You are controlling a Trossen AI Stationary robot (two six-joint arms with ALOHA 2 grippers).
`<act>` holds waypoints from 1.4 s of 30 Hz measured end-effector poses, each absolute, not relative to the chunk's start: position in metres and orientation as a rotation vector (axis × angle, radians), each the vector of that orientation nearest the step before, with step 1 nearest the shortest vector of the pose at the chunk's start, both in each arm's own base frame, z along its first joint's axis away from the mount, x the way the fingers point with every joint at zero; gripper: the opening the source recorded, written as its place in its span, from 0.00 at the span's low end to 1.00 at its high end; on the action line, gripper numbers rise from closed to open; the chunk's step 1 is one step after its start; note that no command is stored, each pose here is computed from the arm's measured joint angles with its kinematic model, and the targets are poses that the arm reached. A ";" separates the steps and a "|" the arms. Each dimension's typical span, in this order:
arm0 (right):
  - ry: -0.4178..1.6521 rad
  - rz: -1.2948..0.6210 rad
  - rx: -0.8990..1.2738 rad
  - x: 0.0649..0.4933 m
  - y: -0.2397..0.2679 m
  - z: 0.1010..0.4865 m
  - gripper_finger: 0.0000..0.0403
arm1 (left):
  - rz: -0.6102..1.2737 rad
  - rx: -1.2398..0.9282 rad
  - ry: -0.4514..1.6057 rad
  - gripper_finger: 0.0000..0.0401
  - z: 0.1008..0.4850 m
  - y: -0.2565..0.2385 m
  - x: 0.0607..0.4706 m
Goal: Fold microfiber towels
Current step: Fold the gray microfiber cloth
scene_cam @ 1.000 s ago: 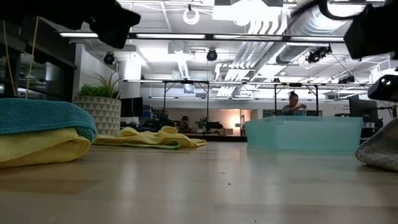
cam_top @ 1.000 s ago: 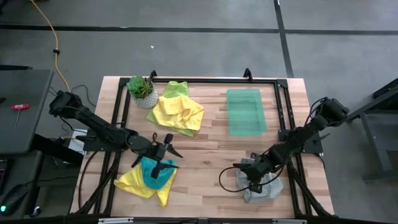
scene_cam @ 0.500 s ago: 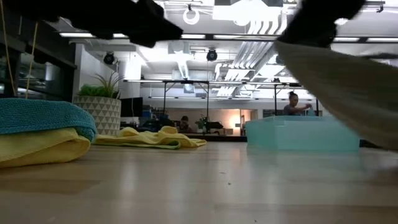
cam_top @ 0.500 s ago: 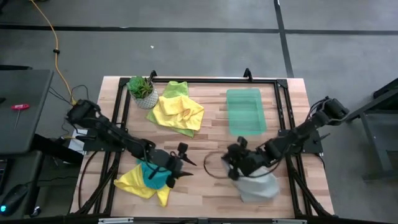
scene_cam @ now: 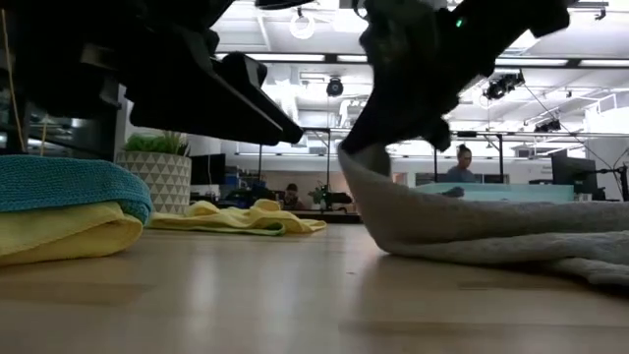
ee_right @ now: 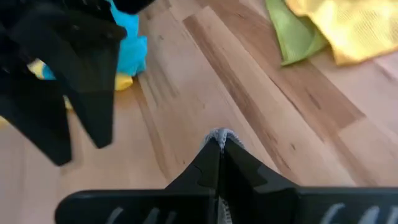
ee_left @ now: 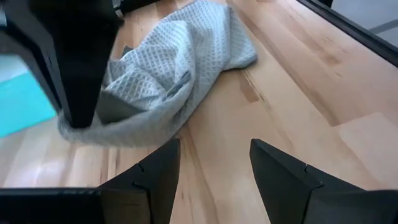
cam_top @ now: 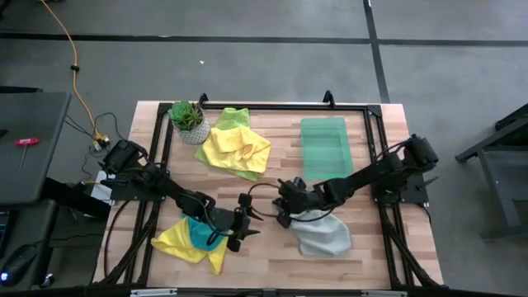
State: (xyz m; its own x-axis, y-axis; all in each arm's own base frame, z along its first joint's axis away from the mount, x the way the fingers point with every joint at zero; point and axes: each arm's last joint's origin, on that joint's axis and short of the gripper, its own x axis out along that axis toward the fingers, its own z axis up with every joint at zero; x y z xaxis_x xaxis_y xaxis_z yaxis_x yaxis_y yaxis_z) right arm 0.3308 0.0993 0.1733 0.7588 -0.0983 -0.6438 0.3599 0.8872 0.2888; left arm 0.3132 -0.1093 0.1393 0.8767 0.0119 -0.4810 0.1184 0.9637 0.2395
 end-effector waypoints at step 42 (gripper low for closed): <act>0.834 -0.021 -0.158 0.288 0.176 0.146 0.40 | -0.083 0.251 0.528 0.46 0.145 -0.102 0.322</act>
State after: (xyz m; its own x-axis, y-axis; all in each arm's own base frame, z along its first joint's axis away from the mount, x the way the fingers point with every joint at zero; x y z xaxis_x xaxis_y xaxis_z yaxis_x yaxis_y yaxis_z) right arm 0.2876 0.1757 0.1462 0.6723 -0.0811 -0.7359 -0.0432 0.9880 -0.1483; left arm 0.3220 -0.1018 0.1447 0.8613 -0.0135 -0.5080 0.1421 0.9662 0.2153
